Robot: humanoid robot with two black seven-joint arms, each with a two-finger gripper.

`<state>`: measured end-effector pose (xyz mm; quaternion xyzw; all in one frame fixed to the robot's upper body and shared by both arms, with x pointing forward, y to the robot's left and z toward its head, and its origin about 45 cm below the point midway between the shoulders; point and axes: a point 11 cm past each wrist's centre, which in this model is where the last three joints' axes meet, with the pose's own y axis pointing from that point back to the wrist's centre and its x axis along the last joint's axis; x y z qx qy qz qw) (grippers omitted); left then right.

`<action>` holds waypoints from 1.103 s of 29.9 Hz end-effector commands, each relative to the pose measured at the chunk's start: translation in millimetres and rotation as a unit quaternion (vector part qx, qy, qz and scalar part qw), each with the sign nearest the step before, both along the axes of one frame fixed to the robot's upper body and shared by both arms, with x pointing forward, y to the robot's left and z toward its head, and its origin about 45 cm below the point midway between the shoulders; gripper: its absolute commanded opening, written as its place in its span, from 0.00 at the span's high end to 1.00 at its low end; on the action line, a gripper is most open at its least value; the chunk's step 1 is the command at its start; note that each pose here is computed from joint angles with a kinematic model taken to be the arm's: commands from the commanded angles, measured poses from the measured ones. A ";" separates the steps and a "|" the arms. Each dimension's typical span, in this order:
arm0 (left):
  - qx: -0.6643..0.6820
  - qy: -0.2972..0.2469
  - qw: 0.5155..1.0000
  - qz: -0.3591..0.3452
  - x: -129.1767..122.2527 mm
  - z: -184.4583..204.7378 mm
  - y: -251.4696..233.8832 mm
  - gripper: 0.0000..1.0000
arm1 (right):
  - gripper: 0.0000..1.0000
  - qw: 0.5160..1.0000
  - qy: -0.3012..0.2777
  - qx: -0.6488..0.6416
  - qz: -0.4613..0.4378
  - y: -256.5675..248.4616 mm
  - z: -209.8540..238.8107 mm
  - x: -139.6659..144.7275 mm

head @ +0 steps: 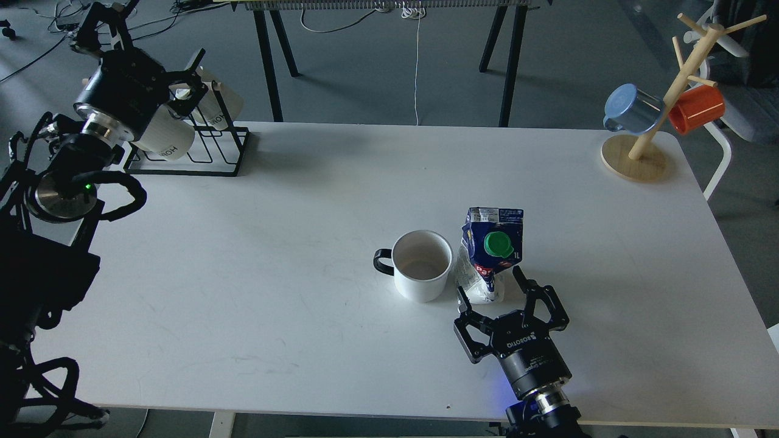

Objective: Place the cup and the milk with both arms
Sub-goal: 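Open the right gripper and withdraw it away from the carton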

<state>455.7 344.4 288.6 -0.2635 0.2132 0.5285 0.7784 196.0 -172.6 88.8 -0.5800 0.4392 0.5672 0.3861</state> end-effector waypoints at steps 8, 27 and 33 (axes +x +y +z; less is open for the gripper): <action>-0.005 0.002 1.000 0.004 0.1 -1.8 1.7 0.00 | 0.03 0.991 -0.028 -0.128 -0.008 -89.1 27.2 -36.4; -0.106 0.015 0.994 0.013 -1.9 -15.3 -0.4 0.00 | 0.00 0.919 -0.270 -0.270 -0.101 -197.1 180.4 150.6; -0.124 0.015 0.992 0.003 0.2 -18.4 -15.8 0.00 | 0.00 0.903 -0.277 -0.311 -0.102 -196.1 209.9 231.7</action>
